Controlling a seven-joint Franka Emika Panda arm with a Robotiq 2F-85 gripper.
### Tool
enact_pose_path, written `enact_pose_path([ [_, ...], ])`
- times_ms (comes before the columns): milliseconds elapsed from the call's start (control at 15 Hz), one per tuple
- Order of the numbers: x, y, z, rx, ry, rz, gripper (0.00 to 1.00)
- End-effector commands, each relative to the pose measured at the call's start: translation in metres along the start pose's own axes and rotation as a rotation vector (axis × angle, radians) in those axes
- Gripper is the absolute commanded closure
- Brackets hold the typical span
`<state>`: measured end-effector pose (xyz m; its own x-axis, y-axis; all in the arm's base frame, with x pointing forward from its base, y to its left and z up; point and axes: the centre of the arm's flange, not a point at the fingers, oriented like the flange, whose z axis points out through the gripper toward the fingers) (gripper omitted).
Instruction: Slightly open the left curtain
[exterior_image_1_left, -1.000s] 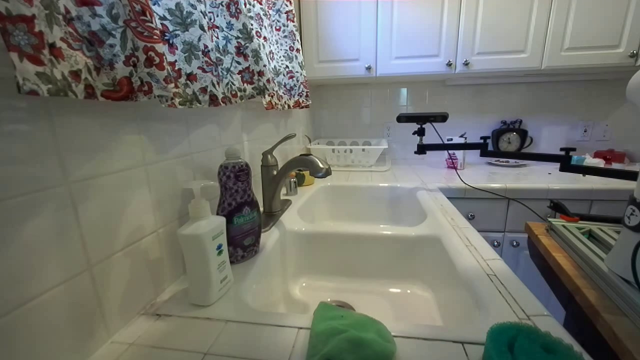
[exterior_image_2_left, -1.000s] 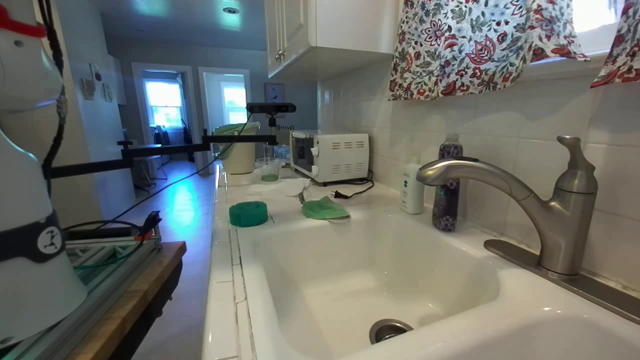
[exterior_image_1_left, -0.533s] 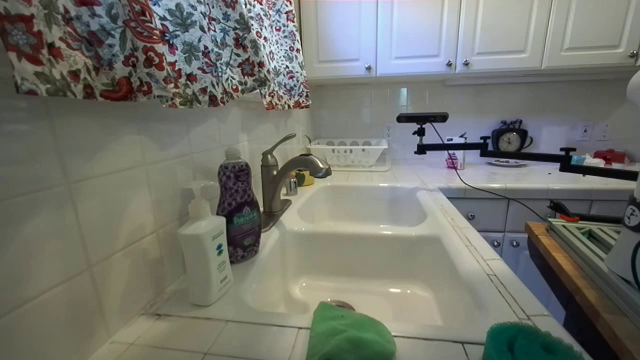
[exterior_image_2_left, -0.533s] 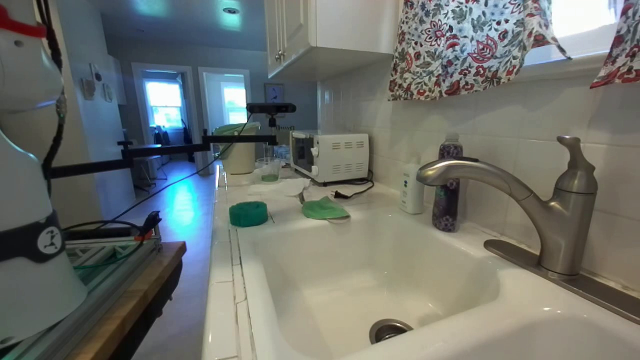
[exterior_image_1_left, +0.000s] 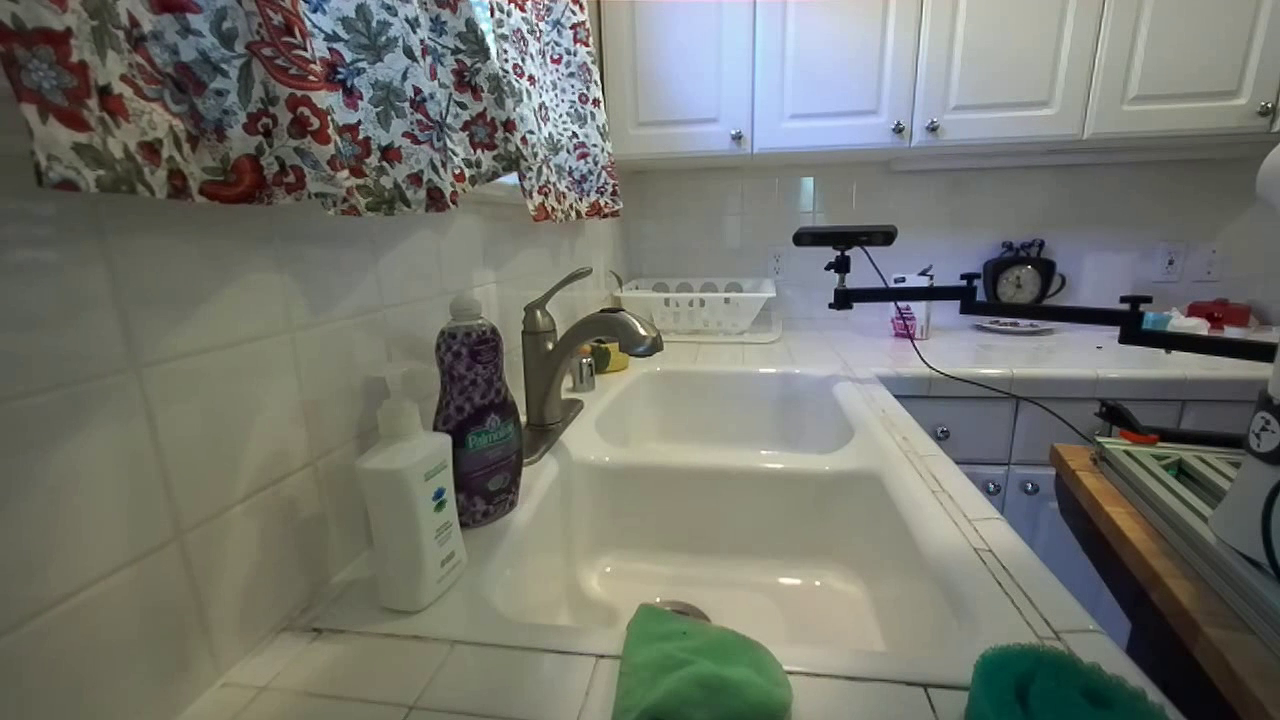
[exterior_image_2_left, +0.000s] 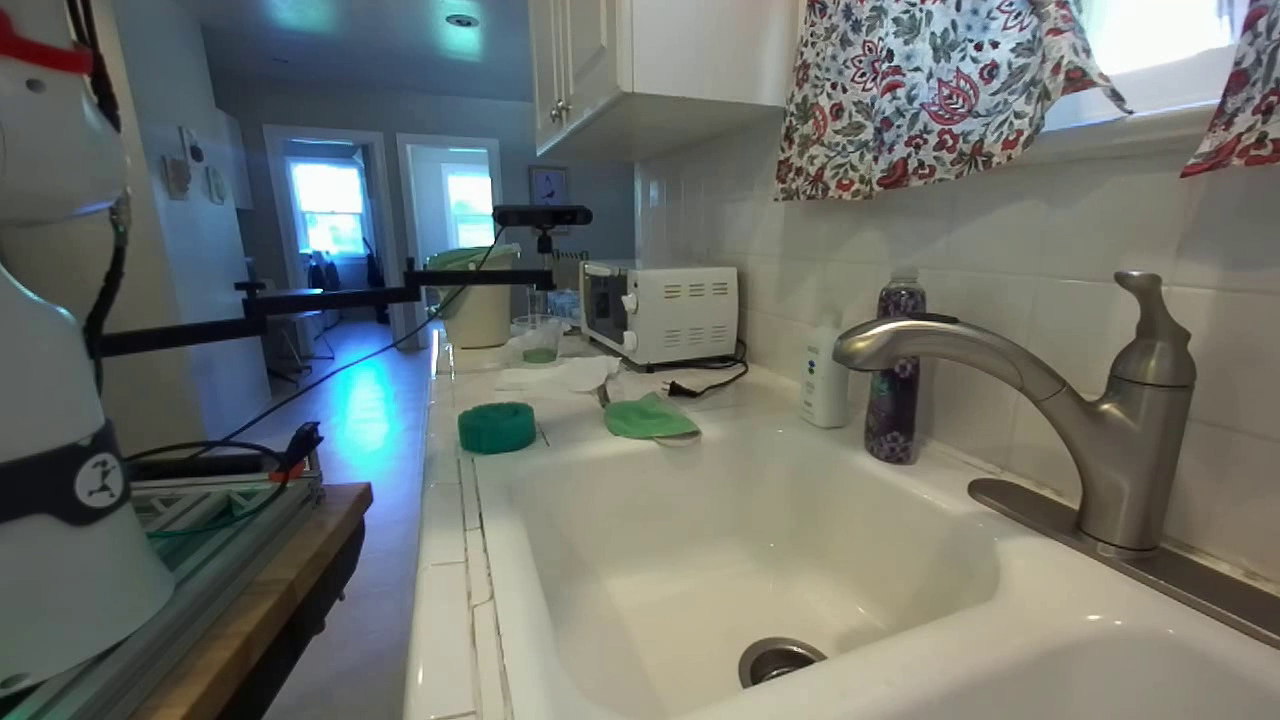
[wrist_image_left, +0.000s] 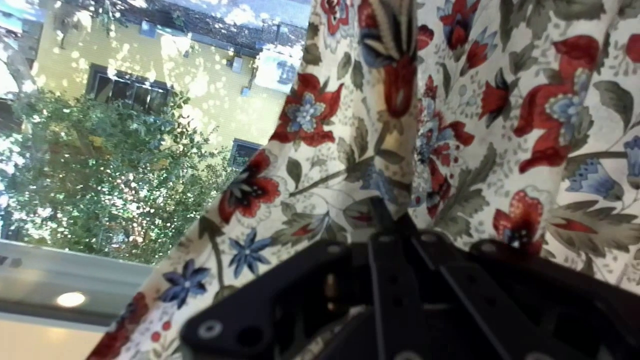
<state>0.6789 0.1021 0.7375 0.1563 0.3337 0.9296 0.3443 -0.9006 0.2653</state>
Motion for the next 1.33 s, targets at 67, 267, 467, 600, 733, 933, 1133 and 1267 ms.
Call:
enact_pose_path([
  [67, -0.008, -0.015, -0.008, 0.067, -0.01, -0.047, 1.0],
  [267, -0.008, -0.029, -0.008, 0.095, -0.008, -0.066, 1.0],
  [467, -0.005, -0.042, -0.009, 0.122, 0.002, -0.084, 1.0],
  [600, -0.002, -0.051, -0.01, 0.143, 0.008, -0.098, 1.0],
  [733, 0.0, -0.063, -0.012, 0.166, 0.017, -0.111, 1.0],
  [933, 0.003, -0.077, -0.011, 0.198, 0.026, -0.128, 1.0],
  [1133, 0.003, -0.088, -0.01, 0.224, 0.033, -0.138, 1.0],
  [1267, 0.004, -0.094, -0.008, 0.239, 0.039, -0.143, 1.0],
])
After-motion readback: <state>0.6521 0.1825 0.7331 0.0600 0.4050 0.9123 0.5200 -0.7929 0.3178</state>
